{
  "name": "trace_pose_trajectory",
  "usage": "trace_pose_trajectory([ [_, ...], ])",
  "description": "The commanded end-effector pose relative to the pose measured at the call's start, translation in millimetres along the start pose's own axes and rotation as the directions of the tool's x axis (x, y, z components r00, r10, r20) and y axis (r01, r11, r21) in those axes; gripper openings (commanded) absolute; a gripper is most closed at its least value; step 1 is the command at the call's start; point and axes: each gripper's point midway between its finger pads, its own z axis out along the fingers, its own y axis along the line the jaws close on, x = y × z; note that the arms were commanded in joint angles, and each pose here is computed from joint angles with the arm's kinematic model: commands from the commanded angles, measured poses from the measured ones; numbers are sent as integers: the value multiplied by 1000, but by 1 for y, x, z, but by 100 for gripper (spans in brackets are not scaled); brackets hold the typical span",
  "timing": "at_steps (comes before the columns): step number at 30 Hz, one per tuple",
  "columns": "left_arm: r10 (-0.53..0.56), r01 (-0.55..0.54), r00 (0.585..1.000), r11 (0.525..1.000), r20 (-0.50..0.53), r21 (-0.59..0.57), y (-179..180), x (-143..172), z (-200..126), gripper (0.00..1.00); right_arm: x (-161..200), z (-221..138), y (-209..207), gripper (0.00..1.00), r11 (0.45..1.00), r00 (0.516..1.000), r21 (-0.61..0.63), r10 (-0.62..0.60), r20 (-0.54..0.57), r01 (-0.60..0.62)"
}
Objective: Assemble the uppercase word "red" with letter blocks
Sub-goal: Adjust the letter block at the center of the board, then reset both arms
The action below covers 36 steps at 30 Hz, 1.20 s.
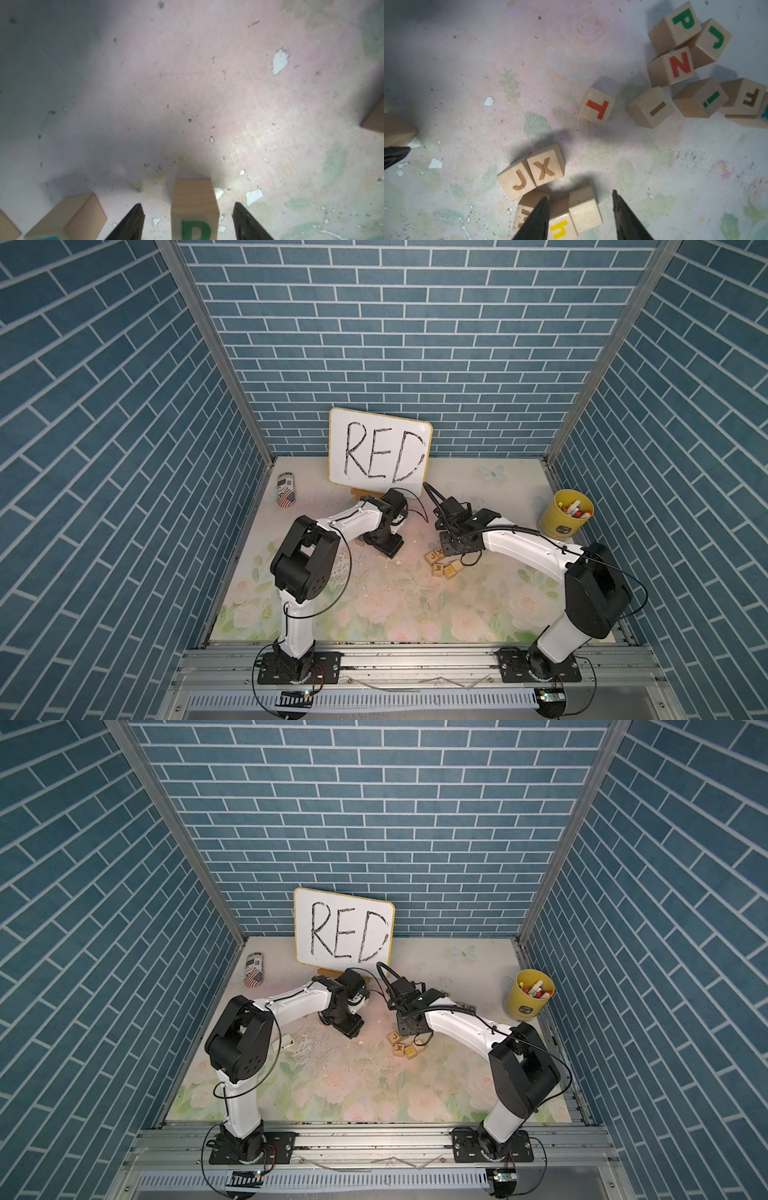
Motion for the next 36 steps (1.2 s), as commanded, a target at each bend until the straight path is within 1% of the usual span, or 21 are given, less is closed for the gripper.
trace_pose_trajectory([
  [1,30,-28,995,999,98,-21,1,-17,-36,76,-8,-17,-9,53,999,995,7,47,84,-48],
  [3,46,-41,989,999,143,-34,2,-24,-53,78,-15,-29,-9,53,998,986,-32,62,153,-58],
  [4,59,-51,984,997,170,-49,4,-27,-64,80,-21,-39,-8,53,996,976,-67,74,206,-61],
  [6,87,-69,972,994,217,-89,10,-30,-82,82,-28,-60,-9,55,988,944,-140,109,312,-68],
  [8,126,-95,956,987,265,-128,13,-28,-101,85,-33,-80,-16,59,981,903,-180,146,403,-78],
  [10,162,-118,937,981,309,-156,15,-22,-119,89,-33,-88,-23,61,978,887,-192,158,434,-80],
  [11,180,-128,926,977,332,-171,16,-19,-127,91,-33,-89,-26,61,983,884,-173,128,450,-55],
  [14,203,-121,890,969,409,-216,22,-6,-150,99,-28,-85,-35,61,992,896,-115,92,435,-47],
  [16,205,-101,861,966,466,-238,27,4,-166,99,-23,-82,-39,64,993,914,-102,93,395,-57],
  [17,201,-86,848,966,491,-246,31,9,-171,99,-21,-80,-44,68,991,924,-98,121,363,-92],
  [18,191,-67,837,966,513,-250,35,13,-176,100,-20,-79,-48,89,989,926,-95,139,351,-112],
  [19,171,-41,828,968,534,-248,41,17,-179,99,-19,-77,-48,99,988,927,-102,145,346,-116],
  [22,62,80,801,975,595,-209,68,30,-184,99,-20,-75,-40,99,980,918,-176,151,366,-91],
  [24,-31,174,764,972,644,-160,88,38,-187,99,-23,-77,-41,99,977,910,-194,161,381,-91],
  [26,-108,258,713,959,693,-116,109,45,-188,99,-25,-77,-48,99,977,903,-182,173,393,-107],
  [27,-135,291,692,951,710,-103,117,48,-185,99,-27,-77,-54,99,977,896,-171,186,403,-126],
  [29,-171,351,635,932,753,-85,134,53,-178,99,-30,-80,-72,99,975,866,-131,220,448,-179],
  [30,-181,378,612,922,770,-84,142,55,-177,99,-31,-82,-81,99,971,851,-115,237,470,-207],
  [33,-190,425,546,902,816,-75,157,63,-156,99,-28,-88,-114,99,947,776,-46,289,561,-319],
  [34,-177,432,512,899,840,-74,160,63,-153,99,-28,-91,-124,99,939,749,-21,287,597,-343],
  [36,-137,416,477,905,868,-86,160,64,-143,99,-28,-95,-137,99,933,713,14,264,650,-359],
])
